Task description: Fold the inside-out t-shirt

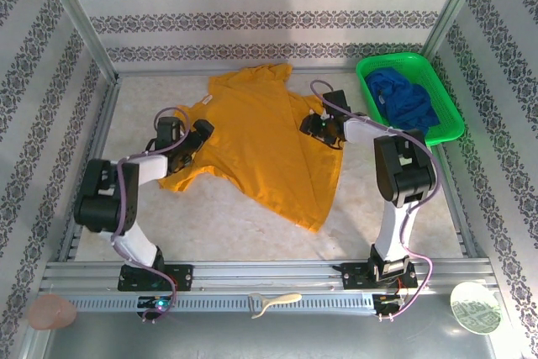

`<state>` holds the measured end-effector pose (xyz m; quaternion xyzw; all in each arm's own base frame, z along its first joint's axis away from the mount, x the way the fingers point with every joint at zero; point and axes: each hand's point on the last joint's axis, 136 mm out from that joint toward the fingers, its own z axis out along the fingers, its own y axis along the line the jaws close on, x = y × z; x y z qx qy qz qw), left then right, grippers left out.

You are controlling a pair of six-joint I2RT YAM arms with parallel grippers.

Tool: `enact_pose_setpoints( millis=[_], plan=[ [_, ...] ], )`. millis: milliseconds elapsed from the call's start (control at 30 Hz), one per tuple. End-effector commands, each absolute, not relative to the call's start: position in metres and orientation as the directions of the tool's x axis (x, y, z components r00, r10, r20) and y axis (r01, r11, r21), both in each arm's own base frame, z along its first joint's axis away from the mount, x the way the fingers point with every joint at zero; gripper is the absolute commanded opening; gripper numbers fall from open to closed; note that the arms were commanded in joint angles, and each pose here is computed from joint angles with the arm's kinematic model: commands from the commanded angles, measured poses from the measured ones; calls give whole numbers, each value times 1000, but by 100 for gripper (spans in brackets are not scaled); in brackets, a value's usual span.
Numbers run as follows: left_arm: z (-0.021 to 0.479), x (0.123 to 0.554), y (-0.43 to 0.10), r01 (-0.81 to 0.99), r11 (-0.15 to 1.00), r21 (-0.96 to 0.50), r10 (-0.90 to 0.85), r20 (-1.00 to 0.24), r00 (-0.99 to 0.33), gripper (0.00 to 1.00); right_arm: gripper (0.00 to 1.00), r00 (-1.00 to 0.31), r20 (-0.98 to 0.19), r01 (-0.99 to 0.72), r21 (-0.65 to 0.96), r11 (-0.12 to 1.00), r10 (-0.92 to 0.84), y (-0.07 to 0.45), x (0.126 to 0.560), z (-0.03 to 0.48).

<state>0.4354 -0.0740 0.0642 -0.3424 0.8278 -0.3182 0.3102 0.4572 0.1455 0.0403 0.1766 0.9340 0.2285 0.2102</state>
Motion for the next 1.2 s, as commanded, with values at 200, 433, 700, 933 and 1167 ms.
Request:
enact_pose_setpoints(
  millis=[200, 433, 700, 933, 1167],
  plan=[
    [53, 485, -78, -378, 586, -717, -744, -292, -601, 100, 56, -744, -69, 592, 393, 703, 665, 109, 357, -27],
    [47, 545, -90, -319, 617, -719, -685, -292, -667, 100, 56, -680, 8, 674, 400, 621, 733, 136, 243, -49],
    [119, 634, -124, -87, 631, -771, -544, -359, -758, 100, 56, -837, -22, 440, 566, 697, 547, 256, 203, -17],
    [174, 599, -126, 0, 637, -771, -509, -422, -750, 100, 56, -872, -264, 143, 668, 731, 411, 241, 329, 92],
    [136, 575, -128, -36, 612, -790, -522, -369, -769, 100, 55, -825, -298, 180, 666, 724, 480, 175, 425, 123]
  ],
)
